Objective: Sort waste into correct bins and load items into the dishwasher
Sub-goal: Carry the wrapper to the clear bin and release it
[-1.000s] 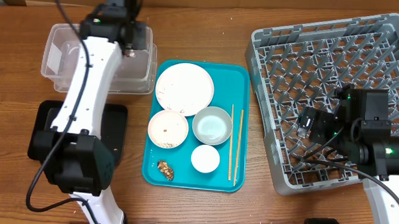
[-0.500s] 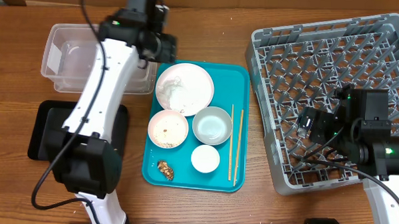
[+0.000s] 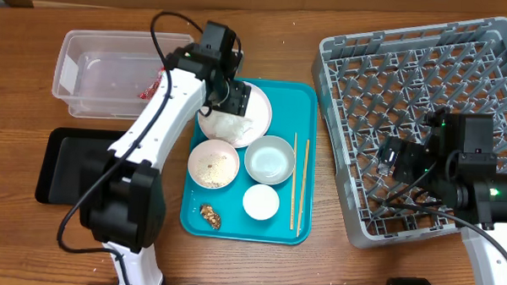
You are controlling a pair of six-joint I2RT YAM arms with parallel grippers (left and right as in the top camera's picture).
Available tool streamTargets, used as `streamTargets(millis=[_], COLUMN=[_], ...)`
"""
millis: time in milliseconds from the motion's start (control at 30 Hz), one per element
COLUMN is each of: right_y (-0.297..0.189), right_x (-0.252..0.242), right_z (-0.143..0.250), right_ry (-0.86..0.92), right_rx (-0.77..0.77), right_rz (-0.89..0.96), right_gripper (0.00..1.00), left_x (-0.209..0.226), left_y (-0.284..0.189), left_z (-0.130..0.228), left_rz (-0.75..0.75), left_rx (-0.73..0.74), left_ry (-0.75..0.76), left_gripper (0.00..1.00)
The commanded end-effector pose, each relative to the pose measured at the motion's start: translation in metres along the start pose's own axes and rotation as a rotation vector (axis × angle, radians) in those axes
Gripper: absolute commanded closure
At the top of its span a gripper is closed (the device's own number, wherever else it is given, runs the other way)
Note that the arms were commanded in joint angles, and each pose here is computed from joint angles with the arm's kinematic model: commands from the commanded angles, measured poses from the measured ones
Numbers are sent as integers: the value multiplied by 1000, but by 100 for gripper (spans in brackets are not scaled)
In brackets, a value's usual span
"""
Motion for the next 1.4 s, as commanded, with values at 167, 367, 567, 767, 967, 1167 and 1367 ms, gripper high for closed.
streamTargets(millis=[167, 367, 567, 767, 967, 1167, 1367], right_y=[-9, -9, -9, -9, -9, -9, -9], right_x=[1, 1, 1, 0, 0, 0, 0], right_z=[-6, -6, -5, -4, -4, -4, -4], right_ry=[3, 3, 3, 3, 3, 3, 3], right_rx=[-33, -31, -26, -25, -22, -23, -23], right_rz=[-4, -3, -1, 0, 1, 1, 1], right_gripper=[0, 0, 0, 0, 0, 0, 0], left_x=[-3, -3, -3, 7, 41, 92, 135], left_y=[58, 79, 62, 10, -60, -101, -102], left_z=[32, 38, 27, -1, -25, -26, -19], left_rz=[16, 19, 16, -23, -135, -226, -260], left_rx=[148, 187, 162, 109, -12, -110, -124], left_ry=[-8, -8, -7, -20, -68, -168, -256], left_gripper=[23, 38, 96, 96, 96, 96, 78])
Point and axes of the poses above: each gripper's point midway between its finger pads, its own y axis out along the fingers, its own x axis along the line the jaws close on, z = x × y, the point moved 4 cm from there along -y, back along the fingers, and after that the axes turned 10 degrees about y, right-handed, at the moved point
